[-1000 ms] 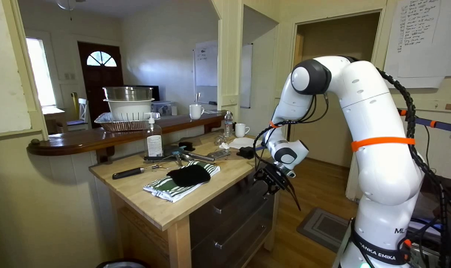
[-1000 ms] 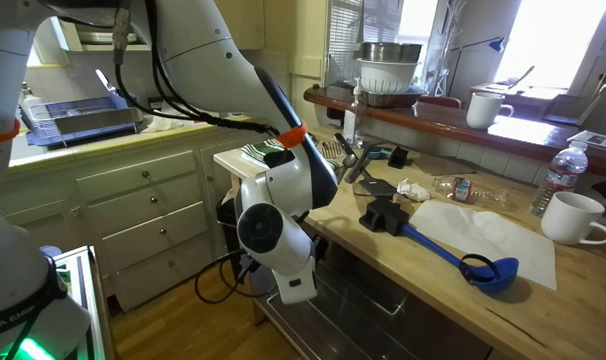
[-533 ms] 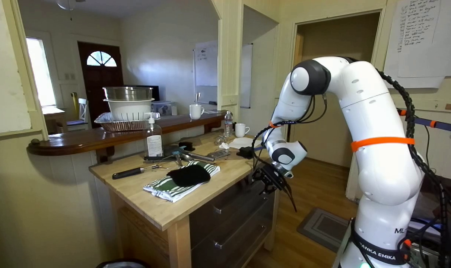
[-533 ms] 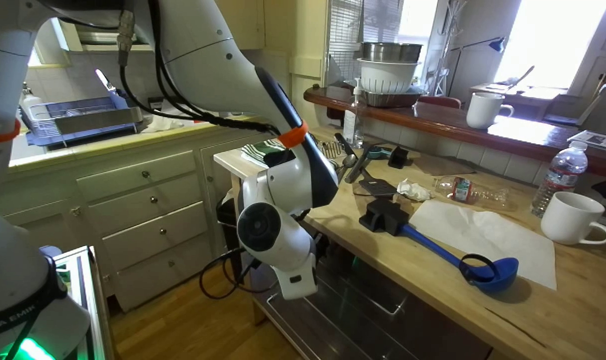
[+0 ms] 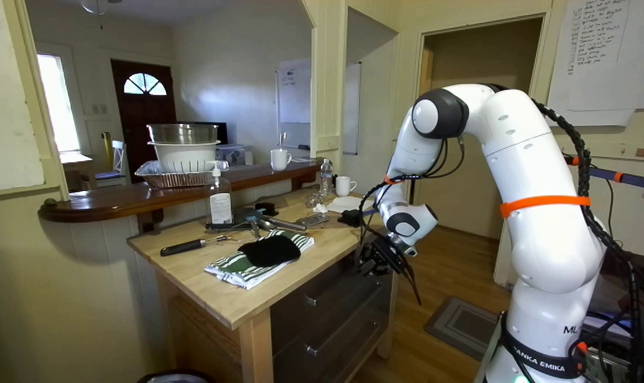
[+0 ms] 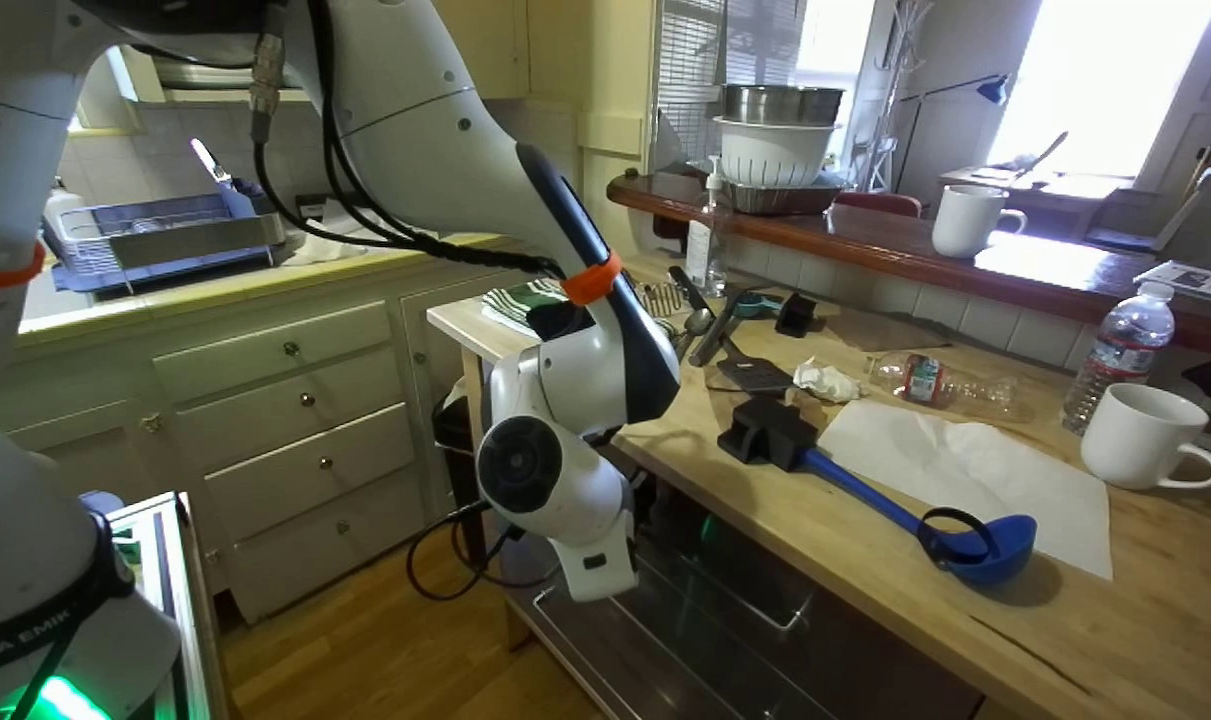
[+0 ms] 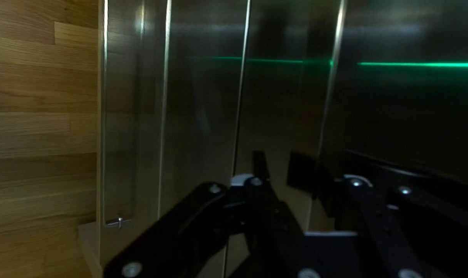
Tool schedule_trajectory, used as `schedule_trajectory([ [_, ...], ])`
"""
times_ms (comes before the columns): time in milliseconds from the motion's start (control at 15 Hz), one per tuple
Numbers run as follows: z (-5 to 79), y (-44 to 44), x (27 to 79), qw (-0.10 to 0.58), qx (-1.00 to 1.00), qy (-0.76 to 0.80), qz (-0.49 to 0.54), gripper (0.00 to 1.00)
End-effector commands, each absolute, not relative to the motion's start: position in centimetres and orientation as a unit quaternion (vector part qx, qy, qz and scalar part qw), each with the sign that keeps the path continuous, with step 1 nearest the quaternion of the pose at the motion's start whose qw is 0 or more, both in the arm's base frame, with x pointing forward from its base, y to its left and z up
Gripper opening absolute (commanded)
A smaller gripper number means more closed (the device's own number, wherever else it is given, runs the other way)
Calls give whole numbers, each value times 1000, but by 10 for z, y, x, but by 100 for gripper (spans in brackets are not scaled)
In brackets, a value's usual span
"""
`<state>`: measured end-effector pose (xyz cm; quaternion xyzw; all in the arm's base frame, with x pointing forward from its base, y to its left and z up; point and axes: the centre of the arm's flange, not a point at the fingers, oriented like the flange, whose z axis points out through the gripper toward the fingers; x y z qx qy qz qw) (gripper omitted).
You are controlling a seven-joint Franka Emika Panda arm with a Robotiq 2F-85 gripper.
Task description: Open the drawer
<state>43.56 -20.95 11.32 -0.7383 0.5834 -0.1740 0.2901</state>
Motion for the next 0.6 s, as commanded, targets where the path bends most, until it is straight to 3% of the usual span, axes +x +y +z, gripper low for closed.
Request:
schedule_trajectory([
  [0,96,-209,431,295,-741,578,-171,4],
  [67,97,-208,430,294,-744,576,-168,1],
  [533,111,-194,391,269,-771,565,-120,5],
])
